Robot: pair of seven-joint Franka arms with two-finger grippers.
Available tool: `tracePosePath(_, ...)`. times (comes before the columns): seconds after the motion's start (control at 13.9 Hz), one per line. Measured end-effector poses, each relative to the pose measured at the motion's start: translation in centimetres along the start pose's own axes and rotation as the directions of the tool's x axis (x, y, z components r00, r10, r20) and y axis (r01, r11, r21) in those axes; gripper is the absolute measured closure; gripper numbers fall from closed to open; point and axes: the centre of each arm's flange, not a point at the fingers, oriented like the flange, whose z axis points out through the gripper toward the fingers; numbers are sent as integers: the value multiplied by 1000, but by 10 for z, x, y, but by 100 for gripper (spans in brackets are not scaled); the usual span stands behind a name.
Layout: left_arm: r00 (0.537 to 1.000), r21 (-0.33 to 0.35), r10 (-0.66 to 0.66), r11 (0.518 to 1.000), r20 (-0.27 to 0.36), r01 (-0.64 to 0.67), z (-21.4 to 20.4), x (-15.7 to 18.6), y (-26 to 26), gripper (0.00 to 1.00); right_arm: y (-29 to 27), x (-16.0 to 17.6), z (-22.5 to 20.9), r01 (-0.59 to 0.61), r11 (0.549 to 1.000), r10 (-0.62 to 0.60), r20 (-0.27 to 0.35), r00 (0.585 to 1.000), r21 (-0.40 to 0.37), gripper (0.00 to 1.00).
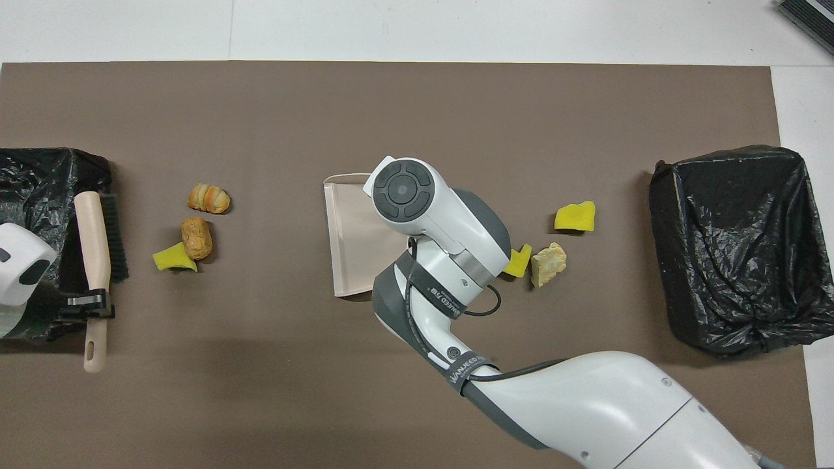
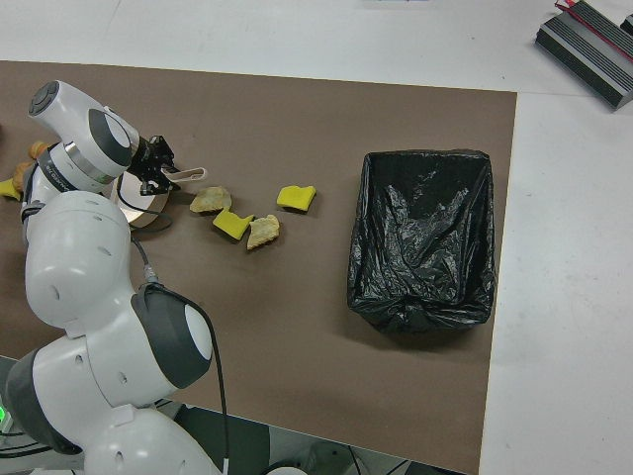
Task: Sweep and dump trash in bin
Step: 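Grasp the wooden brush with the left gripper and lift it, then sweep the bread rolls and sponge into the dustpan with the left gripper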
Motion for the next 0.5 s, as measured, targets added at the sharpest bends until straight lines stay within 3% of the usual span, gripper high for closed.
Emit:
tracePosePath(0.22, 996, 14, 19, 1000, 86, -20, 43, 24, 1, 74, -1, 2, 0, -20, 1000, 20, -1, 1000, 0, 69)
tracePosePath(0.5, 992, 10, 25, 1000, 127, -26, 101, 31, 10, 74, -5, 10, 0, -45, 999, 45, -1, 999, 2, 69)
